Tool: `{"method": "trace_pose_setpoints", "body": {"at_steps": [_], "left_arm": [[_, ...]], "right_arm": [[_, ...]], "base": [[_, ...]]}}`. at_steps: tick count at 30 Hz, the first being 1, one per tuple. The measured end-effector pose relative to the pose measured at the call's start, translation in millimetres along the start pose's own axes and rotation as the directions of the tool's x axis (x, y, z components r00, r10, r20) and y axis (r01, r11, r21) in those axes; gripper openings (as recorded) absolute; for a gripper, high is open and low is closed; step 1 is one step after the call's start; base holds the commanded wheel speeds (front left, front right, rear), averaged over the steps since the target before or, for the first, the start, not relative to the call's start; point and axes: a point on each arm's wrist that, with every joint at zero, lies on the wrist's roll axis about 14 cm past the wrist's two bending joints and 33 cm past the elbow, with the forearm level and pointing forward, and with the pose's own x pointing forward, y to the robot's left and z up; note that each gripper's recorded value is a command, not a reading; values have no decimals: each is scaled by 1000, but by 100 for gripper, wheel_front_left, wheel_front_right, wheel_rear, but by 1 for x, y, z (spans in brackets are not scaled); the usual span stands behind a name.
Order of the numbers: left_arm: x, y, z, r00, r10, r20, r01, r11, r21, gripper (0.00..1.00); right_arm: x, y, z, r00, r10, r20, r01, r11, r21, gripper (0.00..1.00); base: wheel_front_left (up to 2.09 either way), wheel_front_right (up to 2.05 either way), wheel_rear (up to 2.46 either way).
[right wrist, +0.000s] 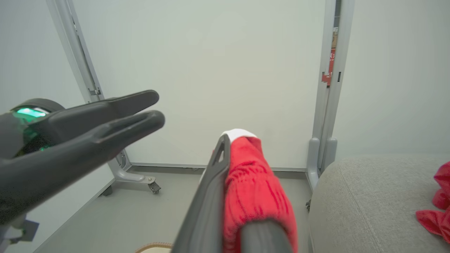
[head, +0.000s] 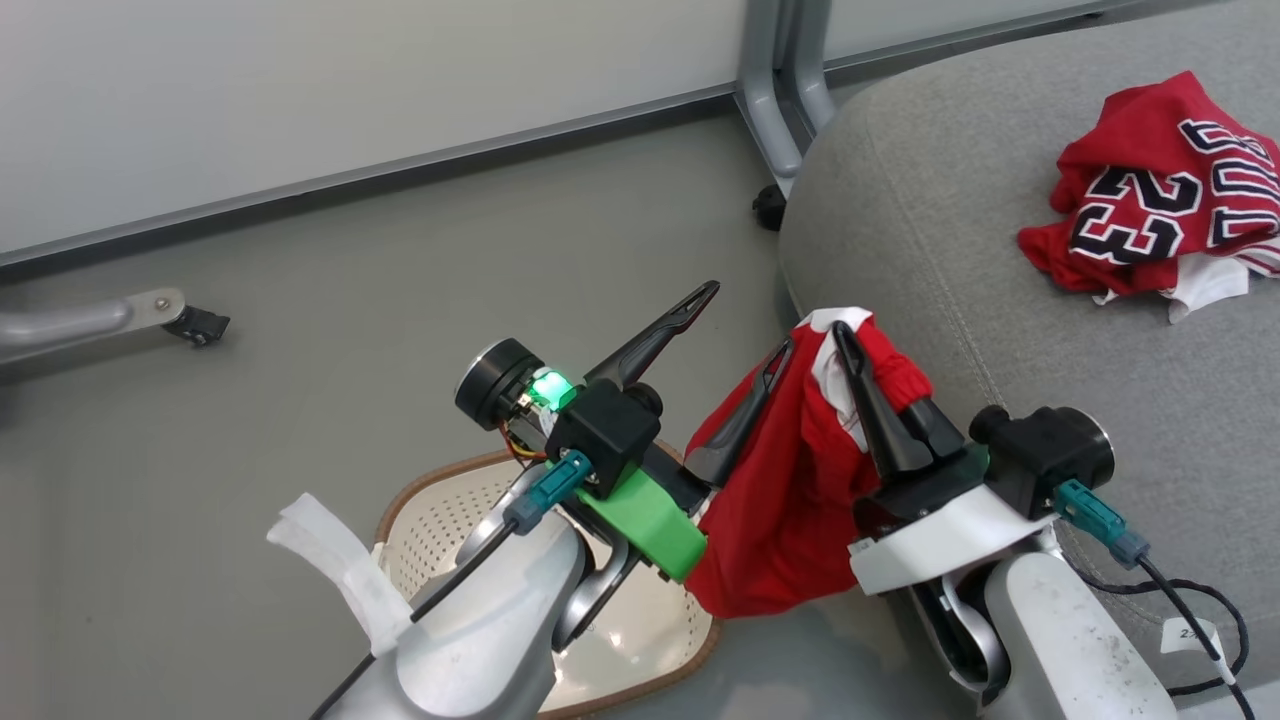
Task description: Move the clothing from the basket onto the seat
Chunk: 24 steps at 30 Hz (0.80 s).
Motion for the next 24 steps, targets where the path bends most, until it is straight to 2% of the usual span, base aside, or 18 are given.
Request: {"method": "trace_pose_setpoints", "body": {"at_steps": [6, 14, 24], "left_arm": [[18, -22, -9, 996, -89, -2, 89, 996, -25, 100], [32, -40, -21, 987, -160, -10, 159, 986, -57, 100], [35, -48, -28, 982, -189, -20, 187, 980, -68, 100]], "right_arm": [[-21, -39, 5, 993, -120, -2, 120, 991, -53, 0], [-46, -81, 8, 967, -254, -13, 251, 961, -114, 0], [-58, -96, 11, 952, -305, -12, 301, 944, -137, 0]], "base": [[0, 0, 0], [0, 0, 0], [0, 0, 0]]}}
